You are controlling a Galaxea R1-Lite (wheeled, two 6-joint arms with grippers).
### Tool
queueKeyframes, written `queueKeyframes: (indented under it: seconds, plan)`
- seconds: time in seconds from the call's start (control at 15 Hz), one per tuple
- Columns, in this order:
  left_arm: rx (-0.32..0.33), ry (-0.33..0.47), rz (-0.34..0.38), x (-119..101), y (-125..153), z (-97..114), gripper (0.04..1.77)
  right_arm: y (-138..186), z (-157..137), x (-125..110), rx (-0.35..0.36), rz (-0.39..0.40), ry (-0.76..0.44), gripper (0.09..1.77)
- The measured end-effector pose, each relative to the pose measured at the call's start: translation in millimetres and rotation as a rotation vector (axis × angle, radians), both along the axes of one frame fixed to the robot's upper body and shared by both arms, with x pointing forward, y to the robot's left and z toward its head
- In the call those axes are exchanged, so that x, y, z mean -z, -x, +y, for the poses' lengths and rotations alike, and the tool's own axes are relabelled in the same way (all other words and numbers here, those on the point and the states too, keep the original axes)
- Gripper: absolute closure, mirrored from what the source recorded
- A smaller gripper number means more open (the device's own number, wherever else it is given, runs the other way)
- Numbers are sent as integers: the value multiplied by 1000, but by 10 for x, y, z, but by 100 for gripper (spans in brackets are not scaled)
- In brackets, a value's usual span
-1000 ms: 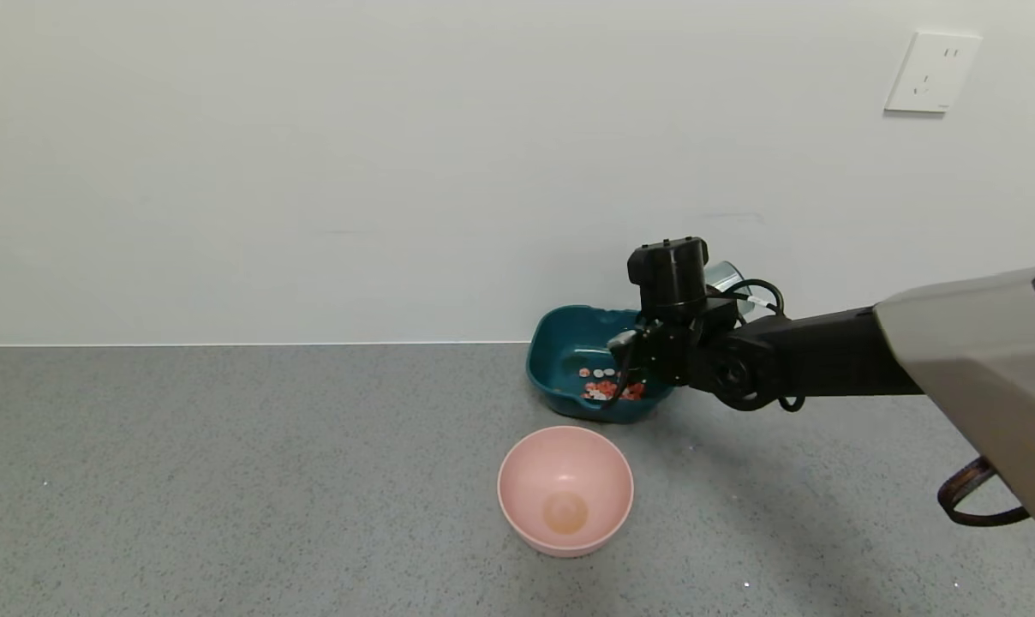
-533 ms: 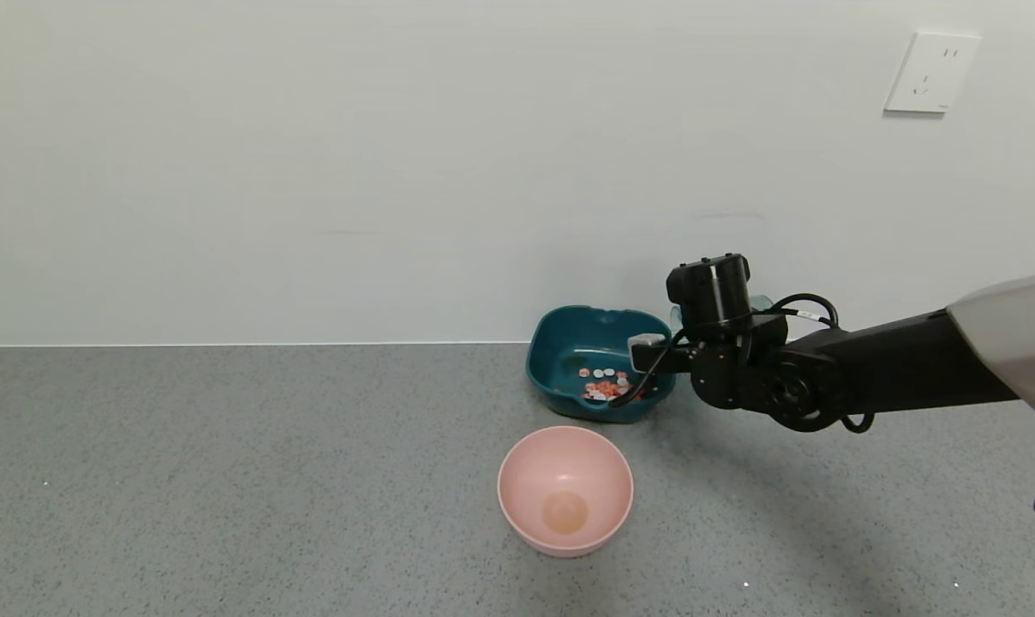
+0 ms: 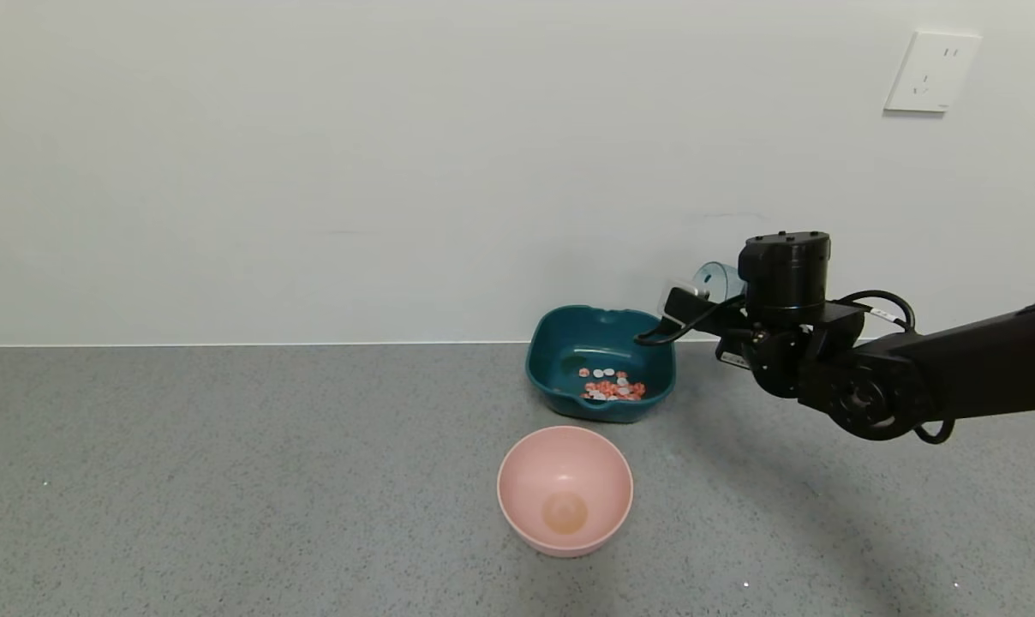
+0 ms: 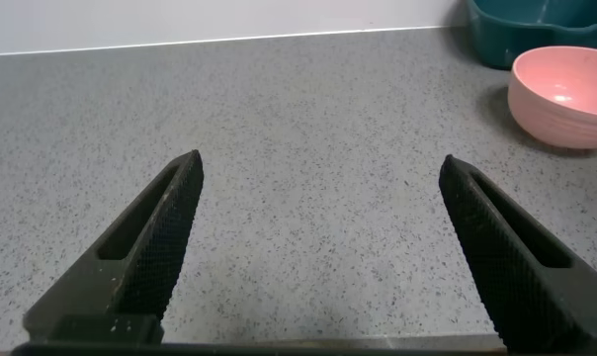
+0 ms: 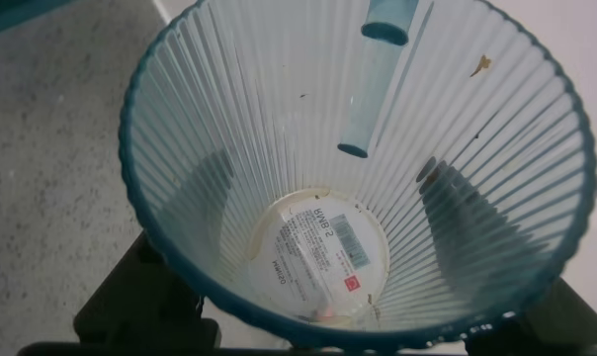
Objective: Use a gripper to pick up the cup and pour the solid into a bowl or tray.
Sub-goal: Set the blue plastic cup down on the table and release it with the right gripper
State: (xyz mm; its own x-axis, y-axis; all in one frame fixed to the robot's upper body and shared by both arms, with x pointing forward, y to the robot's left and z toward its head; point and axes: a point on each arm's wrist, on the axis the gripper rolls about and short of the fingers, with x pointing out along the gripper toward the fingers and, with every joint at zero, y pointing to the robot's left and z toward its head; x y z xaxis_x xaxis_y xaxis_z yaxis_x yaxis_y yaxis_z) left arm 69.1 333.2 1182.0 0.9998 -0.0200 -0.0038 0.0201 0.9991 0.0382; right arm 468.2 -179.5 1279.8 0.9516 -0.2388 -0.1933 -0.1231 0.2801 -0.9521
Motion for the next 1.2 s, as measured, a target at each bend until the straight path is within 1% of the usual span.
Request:
queueKeyframes:
  seconds: [0.2, 0.4, 0.53, 0.67, 0.8, 0.93, 1.07, 1.2]
  plan:
    - [0, 0, 0, 0, 0, 0, 9, 97, -136, -13, -18, -26, -109, 49]
    - [0, 0, 0, 0, 0, 0, 9, 238, -344, 49, -39, -3, -280, 49]
    - [0, 0, 0, 0, 0, 0, 9, 291, -462, 76, -17, 8, -405, 49]
    - [0, 0, 0, 0, 0, 0, 9, 341, -529, 108, 24, 34, -564, 49]
    - [0, 0, 0, 0, 0, 0, 9, 399, -545, 135, 60, 64, -737, 49]
    - [0, 0, 0, 0, 0, 0, 9, 453, -543, 154, 84, 73, -895, 49]
    - [0, 0, 0, 0, 0, 0, 9, 503, -530, 190, 95, 87, -1009, 49]
    - [0, 0, 0, 0, 0, 0, 9, 539, -532, 202, 106, 94, -1099, 49]
